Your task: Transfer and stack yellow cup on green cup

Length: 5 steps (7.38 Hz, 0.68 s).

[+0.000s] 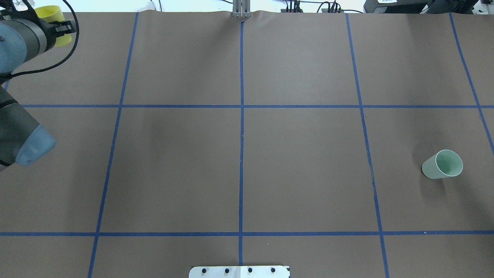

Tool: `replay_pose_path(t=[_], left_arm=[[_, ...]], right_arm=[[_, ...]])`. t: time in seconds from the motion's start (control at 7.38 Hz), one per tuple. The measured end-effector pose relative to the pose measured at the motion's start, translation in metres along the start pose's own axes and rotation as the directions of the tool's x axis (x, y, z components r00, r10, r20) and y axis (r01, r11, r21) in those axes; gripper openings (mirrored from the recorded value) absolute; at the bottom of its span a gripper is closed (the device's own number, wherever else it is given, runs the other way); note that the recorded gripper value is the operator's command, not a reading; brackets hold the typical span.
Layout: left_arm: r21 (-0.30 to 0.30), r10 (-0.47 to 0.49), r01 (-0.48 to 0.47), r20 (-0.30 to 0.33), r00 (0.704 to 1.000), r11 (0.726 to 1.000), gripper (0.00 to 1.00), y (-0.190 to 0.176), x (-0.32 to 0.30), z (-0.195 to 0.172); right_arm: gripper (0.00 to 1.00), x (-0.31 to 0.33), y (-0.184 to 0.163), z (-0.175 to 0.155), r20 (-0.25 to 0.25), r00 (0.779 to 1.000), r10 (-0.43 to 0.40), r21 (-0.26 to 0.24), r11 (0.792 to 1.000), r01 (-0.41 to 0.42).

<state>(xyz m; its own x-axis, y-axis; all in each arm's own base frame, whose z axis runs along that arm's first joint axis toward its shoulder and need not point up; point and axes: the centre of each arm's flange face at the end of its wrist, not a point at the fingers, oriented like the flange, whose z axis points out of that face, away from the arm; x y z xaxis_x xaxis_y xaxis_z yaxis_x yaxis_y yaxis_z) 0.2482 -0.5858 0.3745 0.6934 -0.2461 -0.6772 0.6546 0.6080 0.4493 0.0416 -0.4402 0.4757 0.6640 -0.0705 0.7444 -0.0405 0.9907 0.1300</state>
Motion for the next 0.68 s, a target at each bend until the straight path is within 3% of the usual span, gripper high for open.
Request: replay_pose_path(t=[0.27, 0.41, 0.68], left_arm=[[-0.015, 0.055, -0.059, -0.177, 0.983, 0.998, 0.02, 0.02, 0.049, -0.021], [-0.034, 0.071, -0.082, -0.263, 0.962, 0.996, 0.03, 0.031, 0.071, -0.032], [-0.044, 0.158, -0.195, -0.425, 0.891, 0.98, 0.02, 0.052, 0.103, -0.053]], right_arm=[[0.99, -0.033, -0.03, 0.013, 0.054, 0.997, -0.051, -0.015, 0.999, 0.052], [0.99, -0.062, -0.051, 0.028, 0.089, 0.99, -0.113, -0.021, 0.993, 0.116], [0.99, -0.116, -0.093, 0.064, 0.144, 0.962, -0.23, 0.017, 0.973, 0.23]])
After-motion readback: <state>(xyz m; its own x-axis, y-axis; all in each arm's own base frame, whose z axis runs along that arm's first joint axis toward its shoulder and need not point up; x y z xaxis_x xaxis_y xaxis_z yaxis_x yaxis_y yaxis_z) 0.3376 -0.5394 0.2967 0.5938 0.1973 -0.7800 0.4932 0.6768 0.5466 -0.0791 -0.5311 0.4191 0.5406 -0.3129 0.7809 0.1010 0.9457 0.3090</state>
